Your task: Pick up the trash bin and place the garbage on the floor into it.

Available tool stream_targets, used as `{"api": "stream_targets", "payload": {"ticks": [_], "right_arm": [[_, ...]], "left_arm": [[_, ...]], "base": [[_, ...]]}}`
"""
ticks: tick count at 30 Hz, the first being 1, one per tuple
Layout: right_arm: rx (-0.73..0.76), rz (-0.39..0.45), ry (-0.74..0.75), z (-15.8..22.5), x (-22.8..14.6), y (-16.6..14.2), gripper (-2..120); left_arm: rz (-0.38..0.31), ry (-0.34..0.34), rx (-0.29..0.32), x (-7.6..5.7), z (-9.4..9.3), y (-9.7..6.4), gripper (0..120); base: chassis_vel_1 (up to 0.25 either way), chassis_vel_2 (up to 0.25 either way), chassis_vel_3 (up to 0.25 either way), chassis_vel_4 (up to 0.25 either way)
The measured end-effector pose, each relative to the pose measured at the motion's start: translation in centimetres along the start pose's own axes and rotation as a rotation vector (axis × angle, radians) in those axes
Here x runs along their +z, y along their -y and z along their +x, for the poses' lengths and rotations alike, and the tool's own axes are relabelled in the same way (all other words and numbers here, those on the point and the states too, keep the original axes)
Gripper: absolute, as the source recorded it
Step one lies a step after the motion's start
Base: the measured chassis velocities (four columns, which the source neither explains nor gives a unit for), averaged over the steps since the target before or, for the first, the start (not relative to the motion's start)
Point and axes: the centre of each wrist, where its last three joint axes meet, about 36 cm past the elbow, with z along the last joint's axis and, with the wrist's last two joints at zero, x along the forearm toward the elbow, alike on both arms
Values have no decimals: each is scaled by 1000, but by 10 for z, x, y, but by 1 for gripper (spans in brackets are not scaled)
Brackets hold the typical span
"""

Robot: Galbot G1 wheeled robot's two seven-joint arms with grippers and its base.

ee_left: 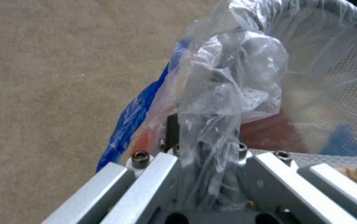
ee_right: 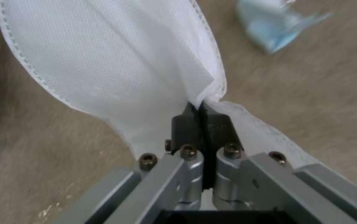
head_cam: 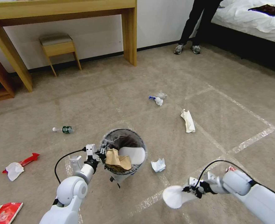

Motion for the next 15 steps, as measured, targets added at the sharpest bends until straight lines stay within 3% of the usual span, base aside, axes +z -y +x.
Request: {"api": "stream_targets", "payload": {"ticks": [6, 15], "right_arm": [[65, 3, 116, 27, -24, 4, 0], [90, -7, 375, 59, -94, 8, 0]], "left_arm": [[7, -11, 21, -1, -1, -3, 1], [-12, -18, 44, -2, 8, -5, 1]], "base": [[0, 0, 0, 0], [0, 0, 0, 0]]}}
